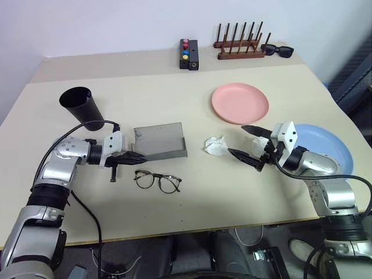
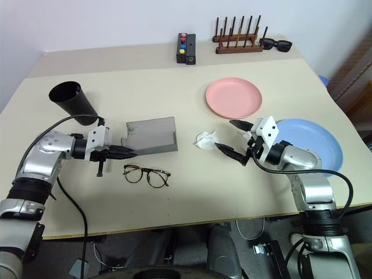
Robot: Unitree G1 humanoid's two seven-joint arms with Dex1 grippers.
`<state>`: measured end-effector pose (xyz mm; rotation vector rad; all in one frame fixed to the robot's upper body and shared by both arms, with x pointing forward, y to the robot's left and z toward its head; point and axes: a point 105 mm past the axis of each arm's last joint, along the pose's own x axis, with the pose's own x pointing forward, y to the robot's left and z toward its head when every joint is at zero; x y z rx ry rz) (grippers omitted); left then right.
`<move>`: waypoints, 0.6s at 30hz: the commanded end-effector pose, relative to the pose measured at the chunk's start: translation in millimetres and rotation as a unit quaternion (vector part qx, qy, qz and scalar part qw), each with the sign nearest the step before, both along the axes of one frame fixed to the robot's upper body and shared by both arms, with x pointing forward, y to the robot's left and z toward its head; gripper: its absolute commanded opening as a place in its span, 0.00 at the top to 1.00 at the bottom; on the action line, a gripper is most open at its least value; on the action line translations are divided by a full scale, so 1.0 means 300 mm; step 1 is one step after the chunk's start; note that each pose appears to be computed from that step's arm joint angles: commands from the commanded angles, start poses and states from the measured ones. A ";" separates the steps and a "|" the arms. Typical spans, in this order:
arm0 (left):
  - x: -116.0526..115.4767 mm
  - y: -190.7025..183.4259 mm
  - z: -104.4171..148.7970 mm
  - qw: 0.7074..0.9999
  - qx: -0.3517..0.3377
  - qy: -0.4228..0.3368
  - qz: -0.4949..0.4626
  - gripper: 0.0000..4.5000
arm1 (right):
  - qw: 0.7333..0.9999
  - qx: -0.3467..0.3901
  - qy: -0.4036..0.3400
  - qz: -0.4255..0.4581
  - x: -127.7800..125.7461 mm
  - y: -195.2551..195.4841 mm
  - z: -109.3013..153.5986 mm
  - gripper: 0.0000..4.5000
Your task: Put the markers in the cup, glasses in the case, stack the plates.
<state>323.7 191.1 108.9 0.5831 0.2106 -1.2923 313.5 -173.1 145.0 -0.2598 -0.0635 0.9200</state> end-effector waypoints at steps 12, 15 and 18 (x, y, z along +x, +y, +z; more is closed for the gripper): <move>0.017 -0.006 0.042 0.999 0.003 -0.033 -0.013 0.93 | 1.000 0.005 -0.028 0.011 -0.003 0.025 0.042 0.00; 0.013 -0.004 0.039 1.000 0.006 -0.024 -0.018 0.69 | 1.000 0.005 -0.029 0.011 -0.003 0.028 0.045 0.00; 0.015 -0.005 0.045 0.999 0.006 -0.027 -0.017 0.36 | 0.999 0.005 -0.030 0.011 -0.003 0.032 0.052 0.00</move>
